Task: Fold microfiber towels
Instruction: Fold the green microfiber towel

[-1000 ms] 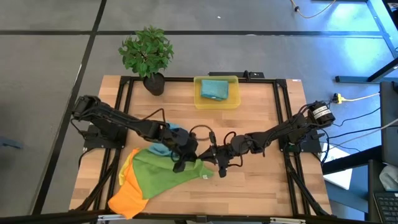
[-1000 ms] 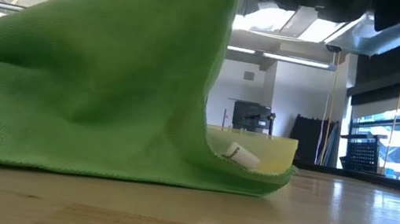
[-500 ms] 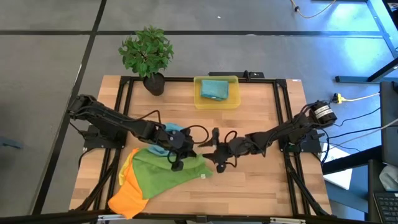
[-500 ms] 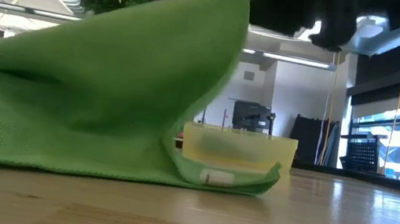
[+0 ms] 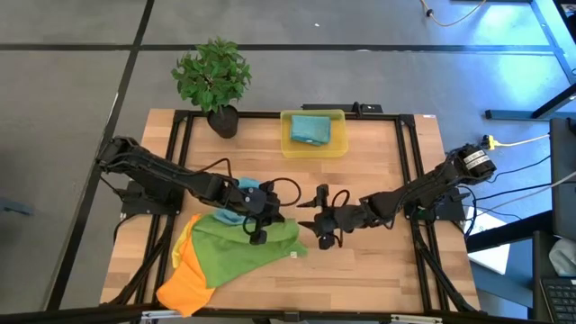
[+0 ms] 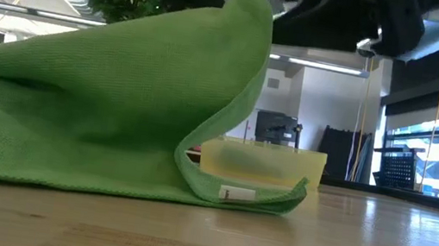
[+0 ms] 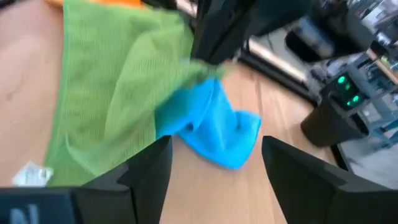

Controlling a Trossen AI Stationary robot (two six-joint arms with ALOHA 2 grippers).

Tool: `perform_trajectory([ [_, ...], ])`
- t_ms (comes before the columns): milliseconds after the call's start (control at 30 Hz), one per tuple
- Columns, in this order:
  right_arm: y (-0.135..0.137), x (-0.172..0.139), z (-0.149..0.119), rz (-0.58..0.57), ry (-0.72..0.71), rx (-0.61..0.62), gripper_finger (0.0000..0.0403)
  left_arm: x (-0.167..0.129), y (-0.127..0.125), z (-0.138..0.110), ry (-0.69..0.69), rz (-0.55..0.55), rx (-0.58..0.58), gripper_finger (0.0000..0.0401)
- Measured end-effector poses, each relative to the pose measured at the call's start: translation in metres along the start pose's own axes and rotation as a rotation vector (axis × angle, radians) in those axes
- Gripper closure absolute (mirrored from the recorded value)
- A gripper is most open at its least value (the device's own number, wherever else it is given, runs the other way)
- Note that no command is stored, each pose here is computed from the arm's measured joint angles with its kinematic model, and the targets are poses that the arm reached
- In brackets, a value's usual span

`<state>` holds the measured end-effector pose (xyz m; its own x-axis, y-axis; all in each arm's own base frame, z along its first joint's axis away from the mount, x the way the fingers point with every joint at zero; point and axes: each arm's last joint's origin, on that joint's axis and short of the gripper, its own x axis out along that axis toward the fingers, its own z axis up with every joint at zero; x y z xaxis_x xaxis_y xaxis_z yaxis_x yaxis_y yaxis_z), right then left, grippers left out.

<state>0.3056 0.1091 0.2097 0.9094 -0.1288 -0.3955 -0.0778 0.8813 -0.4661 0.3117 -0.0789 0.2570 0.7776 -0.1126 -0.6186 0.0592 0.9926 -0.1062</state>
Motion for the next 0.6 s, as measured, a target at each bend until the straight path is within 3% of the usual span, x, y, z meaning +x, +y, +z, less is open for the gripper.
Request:
perform_trajectory([
  [200, 0.003, 0.001, -0.007, 0.026, 0.058, 0.090, 0.0162, 0.000, 0.000, 0.000, -0.004, 0.016, 0.003, 0.0401],
  [400, 0.013, -0.004, -0.016, 0.112, 0.150, 0.105, 0.0163, -0.003, 0.002, 0.002, -0.017, 0.026, 0.003, 0.0401],
  [600, 0.030, -0.010, -0.029, 0.171, 0.113, 0.151, 0.0163, -0.010, 0.004, 0.006, -0.049, 0.039, 0.004, 0.0401],
])
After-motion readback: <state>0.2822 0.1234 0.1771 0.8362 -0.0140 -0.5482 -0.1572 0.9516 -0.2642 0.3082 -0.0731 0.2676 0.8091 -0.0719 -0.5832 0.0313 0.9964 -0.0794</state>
